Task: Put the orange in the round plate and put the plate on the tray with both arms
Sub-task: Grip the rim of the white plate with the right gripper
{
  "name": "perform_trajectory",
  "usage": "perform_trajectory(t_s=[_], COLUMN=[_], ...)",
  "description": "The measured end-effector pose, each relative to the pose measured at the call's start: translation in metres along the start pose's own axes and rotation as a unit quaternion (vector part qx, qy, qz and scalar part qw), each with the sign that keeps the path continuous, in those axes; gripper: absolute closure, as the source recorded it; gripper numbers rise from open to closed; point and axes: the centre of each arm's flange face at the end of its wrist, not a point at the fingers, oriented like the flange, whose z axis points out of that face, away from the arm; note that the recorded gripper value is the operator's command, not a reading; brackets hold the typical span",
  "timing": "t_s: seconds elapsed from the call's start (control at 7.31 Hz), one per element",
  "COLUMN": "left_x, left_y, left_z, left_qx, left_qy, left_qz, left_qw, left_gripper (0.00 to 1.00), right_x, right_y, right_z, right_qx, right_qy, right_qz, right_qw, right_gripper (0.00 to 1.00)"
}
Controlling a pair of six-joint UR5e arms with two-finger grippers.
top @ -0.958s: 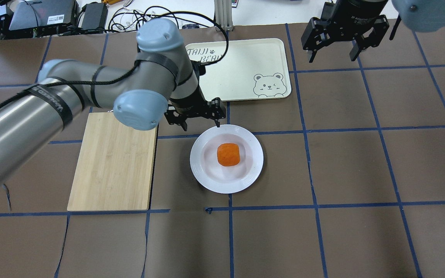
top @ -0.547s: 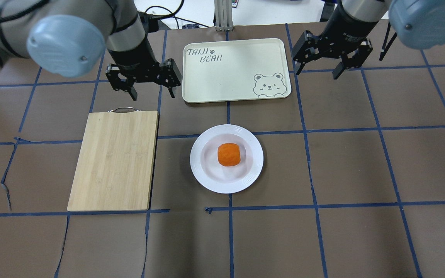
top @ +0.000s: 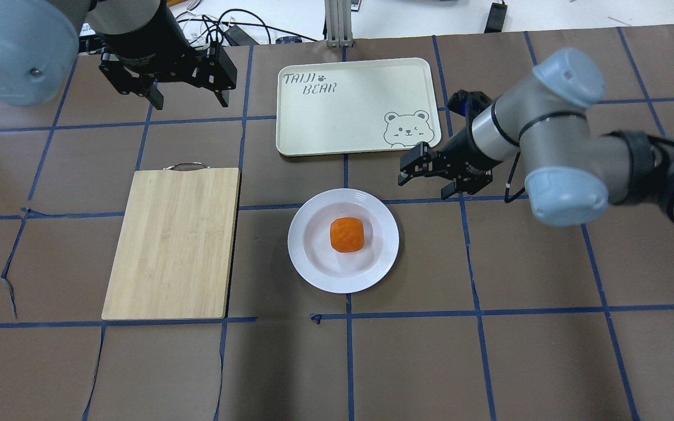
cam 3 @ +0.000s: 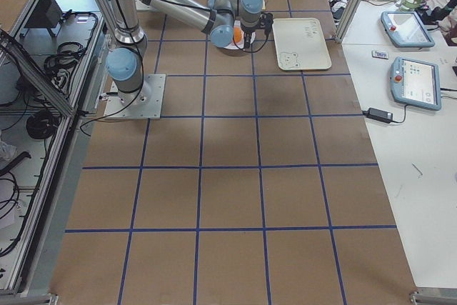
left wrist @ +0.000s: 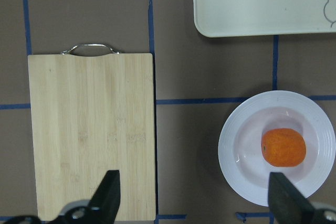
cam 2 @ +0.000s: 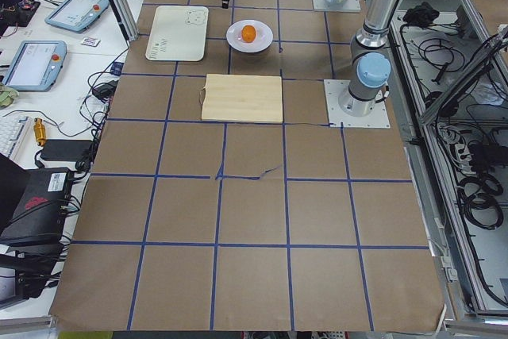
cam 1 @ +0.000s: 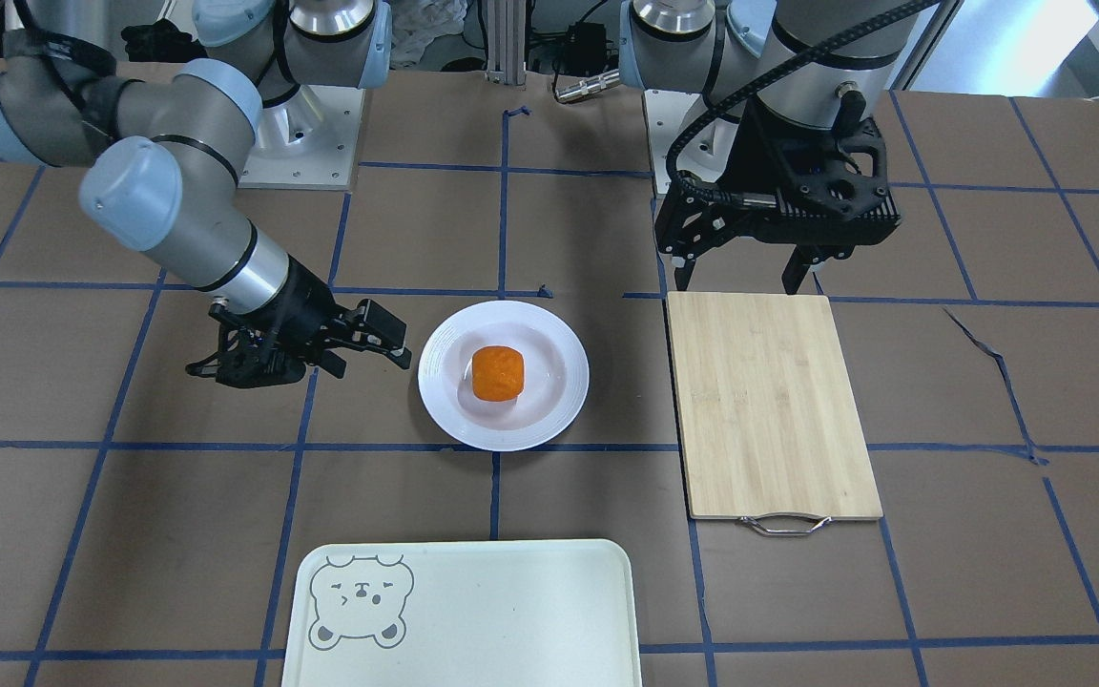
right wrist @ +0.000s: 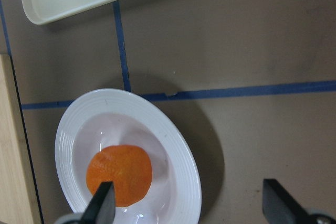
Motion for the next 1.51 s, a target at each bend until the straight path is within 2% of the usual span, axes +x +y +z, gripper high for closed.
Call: perform_trajectory(t_s=[0.27, 0.55, 0.68, 1.09, 1.23, 1.51], left_x=[-0.006, -0.009, -0.009, -0.01, -0.01, -0.01], left_y=[0.006, 0.011, 0.014, 0.018, 0.018, 0.018], left_z=[0.001, 0.002, 0.002, 0.002, 0.001, 0.001], left_qx=[0.004, 0.019, 0.024, 0.027, 0.028, 0.027], left_qy=[0.002, 0.001, 0.001, 0.0, 0.0, 0.0], left_qz=[-0.007, -0.012, -0.013, -0.016, -0.016, -0.017], left_qw=[1.0, 0.9997, 0.9996, 0.9995, 0.9995, 0.9995], left_gripper=[0.0, 0.0, 0.0, 0.0, 0.0, 0.0], right_x=[0.02, 0.022, 0.023, 0.02, 0.017, 0.011], right_y=[0.044, 0.062, 0.064, 0.062, 0.06, 0.061], right_z=[0.051, 0.093, 0.108, 0.116, 0.115, 0.117], right_qx=[0.009, 0.011, 0.009, 0.017, 0.02, 0.019], right_qy=[-0.045, -0.061, -0.063, -0.068, -0.07, -0.069], right_qz=[0.002, 0.022, 0.028, 0.042, 0.04, 0.036], right_qw=[0.9989, 0.9979, 0.9976, 0.9966, 0.9965, 0.9968], right_gripper=[0.0, 0.0, 0.09, 0.76, 0.89, 1.0])
